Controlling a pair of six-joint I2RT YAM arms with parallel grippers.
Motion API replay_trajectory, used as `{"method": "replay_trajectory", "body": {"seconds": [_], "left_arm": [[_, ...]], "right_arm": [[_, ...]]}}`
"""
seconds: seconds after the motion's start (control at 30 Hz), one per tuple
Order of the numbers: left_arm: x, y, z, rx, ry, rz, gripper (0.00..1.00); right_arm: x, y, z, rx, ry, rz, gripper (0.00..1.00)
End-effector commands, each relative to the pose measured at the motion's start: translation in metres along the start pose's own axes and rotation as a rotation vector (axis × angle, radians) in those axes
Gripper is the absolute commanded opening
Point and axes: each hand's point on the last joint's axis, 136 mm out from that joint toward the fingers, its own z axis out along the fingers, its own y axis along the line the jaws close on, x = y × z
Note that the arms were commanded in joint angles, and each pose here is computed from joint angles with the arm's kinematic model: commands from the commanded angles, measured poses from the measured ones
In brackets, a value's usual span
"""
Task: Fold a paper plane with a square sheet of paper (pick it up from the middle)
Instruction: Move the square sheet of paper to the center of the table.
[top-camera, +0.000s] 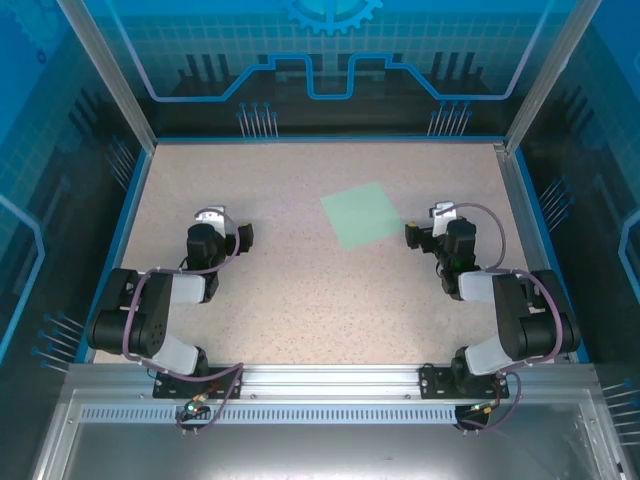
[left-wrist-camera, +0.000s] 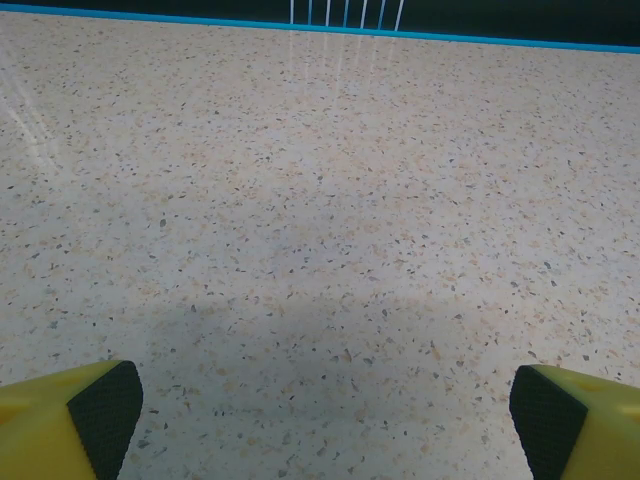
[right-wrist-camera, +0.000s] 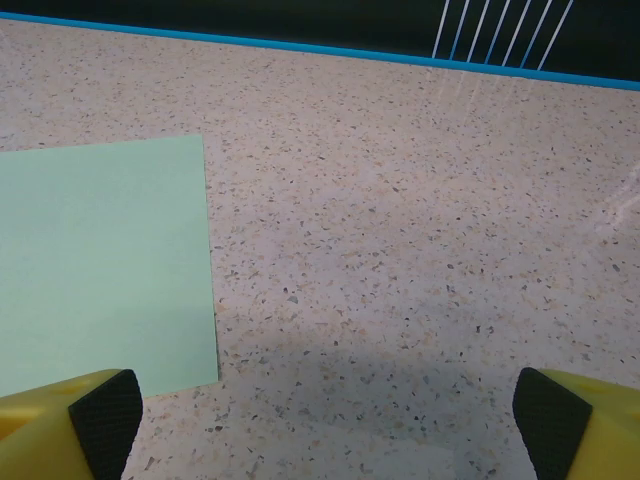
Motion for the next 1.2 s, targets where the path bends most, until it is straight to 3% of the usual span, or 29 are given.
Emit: {"method": "replay_trajectory", "body": {"seconds": [0.0,0.9,1.03,1.17], "left_arm": [[-0.011,0.001,0.004,0.011,-0.023,0.012,0.98],[-0.011,0.001,0.003,0.014,-0.024,0.012,0.99],[-0.022,0.006,-0.004,-0.02,-0.021,-0.006,0.98],[-0.031,0.011,-0.015,-0.06,0.038,-0.028,0.99]], "right_arm": [[-0.005,-0.002,0.003,-0.005,-0.007,-0.005,0.99],[-0.005,-0.001,0.002,-0.005,-0.01,-0.01,0.99],[-0.015,-0.018,-0.003,0.112,-0.009,0.022,0.99],[-0.036,-0.034,-0.02,0.219,0.068,0.029,0.99]]}}
